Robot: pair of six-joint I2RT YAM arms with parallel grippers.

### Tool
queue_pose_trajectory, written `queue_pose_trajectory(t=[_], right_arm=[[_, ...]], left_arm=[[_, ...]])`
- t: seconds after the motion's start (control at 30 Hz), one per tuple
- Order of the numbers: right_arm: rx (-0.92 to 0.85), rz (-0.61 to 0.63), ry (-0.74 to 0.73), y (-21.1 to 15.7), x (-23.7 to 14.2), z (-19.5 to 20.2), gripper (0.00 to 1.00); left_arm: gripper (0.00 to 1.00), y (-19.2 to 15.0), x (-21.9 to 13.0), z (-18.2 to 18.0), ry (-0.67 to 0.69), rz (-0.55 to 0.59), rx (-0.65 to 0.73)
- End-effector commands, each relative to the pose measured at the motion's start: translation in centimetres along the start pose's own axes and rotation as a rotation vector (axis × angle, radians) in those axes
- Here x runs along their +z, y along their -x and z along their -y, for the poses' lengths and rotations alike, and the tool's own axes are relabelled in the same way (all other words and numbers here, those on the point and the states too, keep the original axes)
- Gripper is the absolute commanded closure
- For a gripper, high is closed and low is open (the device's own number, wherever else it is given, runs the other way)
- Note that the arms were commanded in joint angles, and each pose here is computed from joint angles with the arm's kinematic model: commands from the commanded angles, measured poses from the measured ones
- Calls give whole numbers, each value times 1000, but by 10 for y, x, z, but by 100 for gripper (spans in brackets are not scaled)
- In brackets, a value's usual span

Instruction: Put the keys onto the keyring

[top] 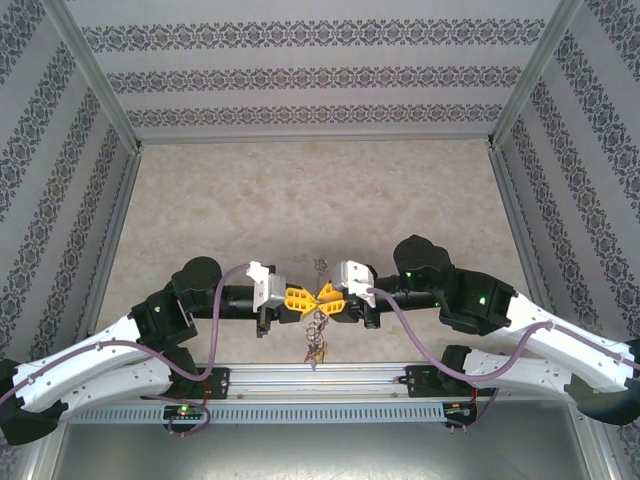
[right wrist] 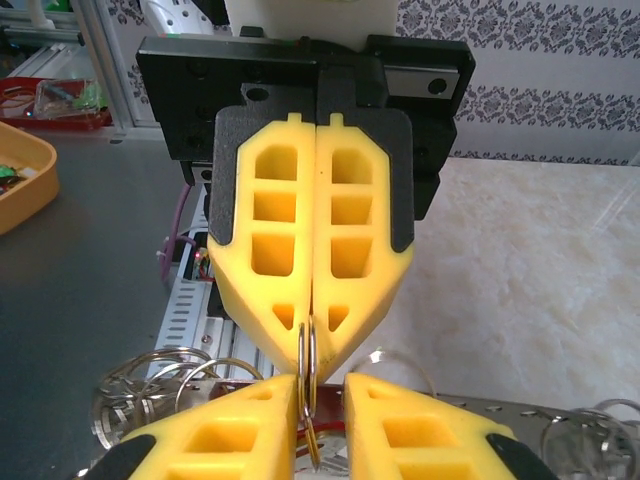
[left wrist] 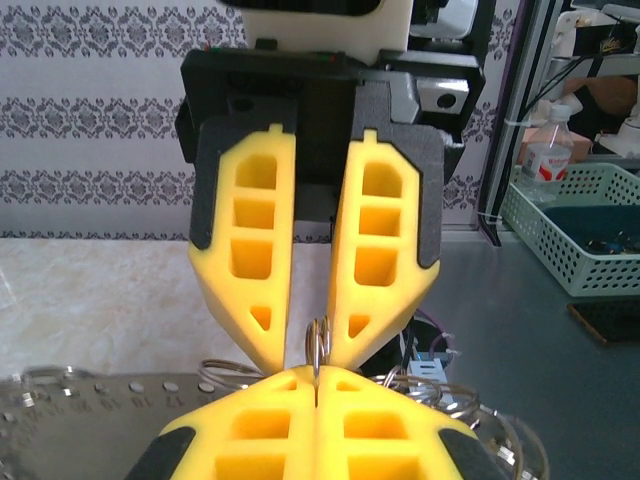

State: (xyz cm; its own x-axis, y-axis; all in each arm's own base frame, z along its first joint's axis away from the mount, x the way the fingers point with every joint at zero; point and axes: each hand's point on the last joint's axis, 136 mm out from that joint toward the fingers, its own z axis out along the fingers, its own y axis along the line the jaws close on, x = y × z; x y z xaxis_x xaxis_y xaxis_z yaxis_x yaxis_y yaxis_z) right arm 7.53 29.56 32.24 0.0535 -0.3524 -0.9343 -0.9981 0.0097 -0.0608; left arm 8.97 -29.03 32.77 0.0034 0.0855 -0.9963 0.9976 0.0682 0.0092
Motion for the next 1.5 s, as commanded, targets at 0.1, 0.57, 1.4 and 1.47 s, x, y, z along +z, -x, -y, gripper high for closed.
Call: queue_pose_trajectory(t=[0.1,0.57,1.4,1.47], right_arm=[[-9,29,7,2,-1,-5,87],[-9,-36,-147,-8,-10,19,100],[12,-124,-66,-16,7,14,100],[16,-131,-63,-18,8,14,100]], left_arm=[[100,39,-5,7,-35,150,46],[73,0,-2,-23,115,-172,53],[100,-26,8,-19,63,-371,75],[100,-21,7,-16,55,-333,74]])
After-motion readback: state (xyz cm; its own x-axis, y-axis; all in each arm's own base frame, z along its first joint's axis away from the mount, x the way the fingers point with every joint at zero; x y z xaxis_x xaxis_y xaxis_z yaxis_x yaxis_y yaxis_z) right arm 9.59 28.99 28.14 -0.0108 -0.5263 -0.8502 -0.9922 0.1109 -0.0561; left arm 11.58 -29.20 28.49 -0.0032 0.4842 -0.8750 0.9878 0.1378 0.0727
